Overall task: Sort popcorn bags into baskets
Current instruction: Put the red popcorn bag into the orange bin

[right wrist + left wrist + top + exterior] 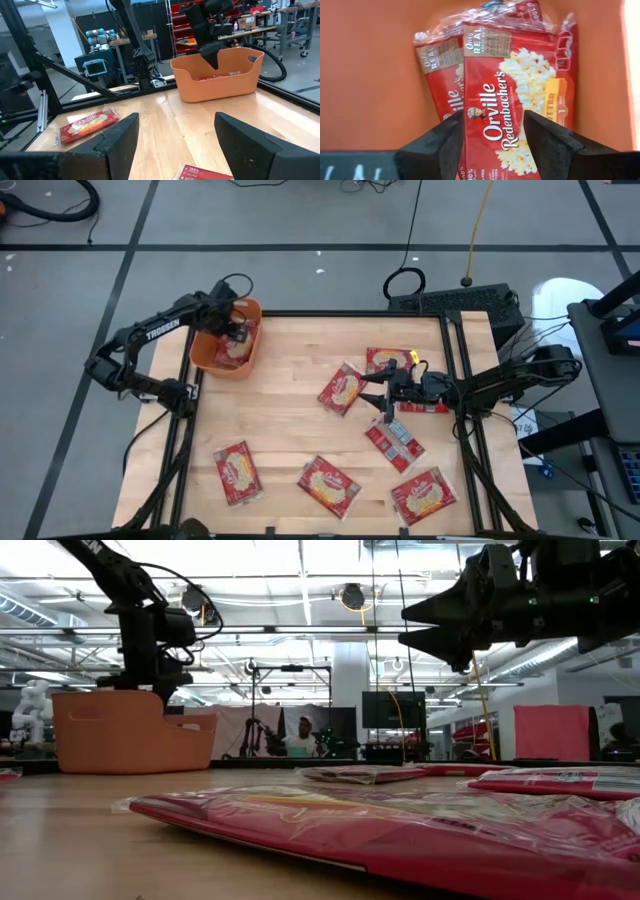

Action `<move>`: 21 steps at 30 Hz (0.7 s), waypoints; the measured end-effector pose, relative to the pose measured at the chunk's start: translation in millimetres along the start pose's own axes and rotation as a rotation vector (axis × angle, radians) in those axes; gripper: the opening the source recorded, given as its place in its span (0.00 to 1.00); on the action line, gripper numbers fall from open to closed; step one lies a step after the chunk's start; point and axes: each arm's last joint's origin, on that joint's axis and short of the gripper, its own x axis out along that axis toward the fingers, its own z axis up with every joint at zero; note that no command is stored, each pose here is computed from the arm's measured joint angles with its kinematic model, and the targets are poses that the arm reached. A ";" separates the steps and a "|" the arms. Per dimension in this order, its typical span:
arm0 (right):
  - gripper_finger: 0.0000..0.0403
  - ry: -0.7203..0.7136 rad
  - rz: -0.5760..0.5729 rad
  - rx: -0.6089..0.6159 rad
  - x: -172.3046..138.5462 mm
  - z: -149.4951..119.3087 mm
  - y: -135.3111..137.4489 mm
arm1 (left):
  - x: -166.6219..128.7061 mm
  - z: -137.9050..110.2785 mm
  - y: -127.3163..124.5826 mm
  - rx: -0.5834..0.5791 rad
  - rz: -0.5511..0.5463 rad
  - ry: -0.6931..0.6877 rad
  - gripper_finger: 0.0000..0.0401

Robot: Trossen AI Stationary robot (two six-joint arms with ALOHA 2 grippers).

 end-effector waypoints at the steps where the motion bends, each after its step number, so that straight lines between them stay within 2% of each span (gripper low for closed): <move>1: 0.62 0.003 -0.001 0.000 0.0 -0.3 -0.1 | -1.4 -0.8 -2.8 0.015 0.002 -0.006 0.52; 9: 0.62 0.066 -0.015 -0.013 -0.2 -6.4 -1.4 | -27.0 -14.3 -45.1 0.154 -0.079 -0.142 0.42; 15: 0.62 0.094 -0.021 -0.018 -0.4 -9.1 -2.0 | -60.3 -37.7 -98.7 0.267 -0.196 -0.379 0.33; 21: 0.62 0.093 -0.021 -0.018 -0.4 -9.0 -2.0 | -83.2 -73.0 -154.5 0.427 -0.320 -0.577 0.31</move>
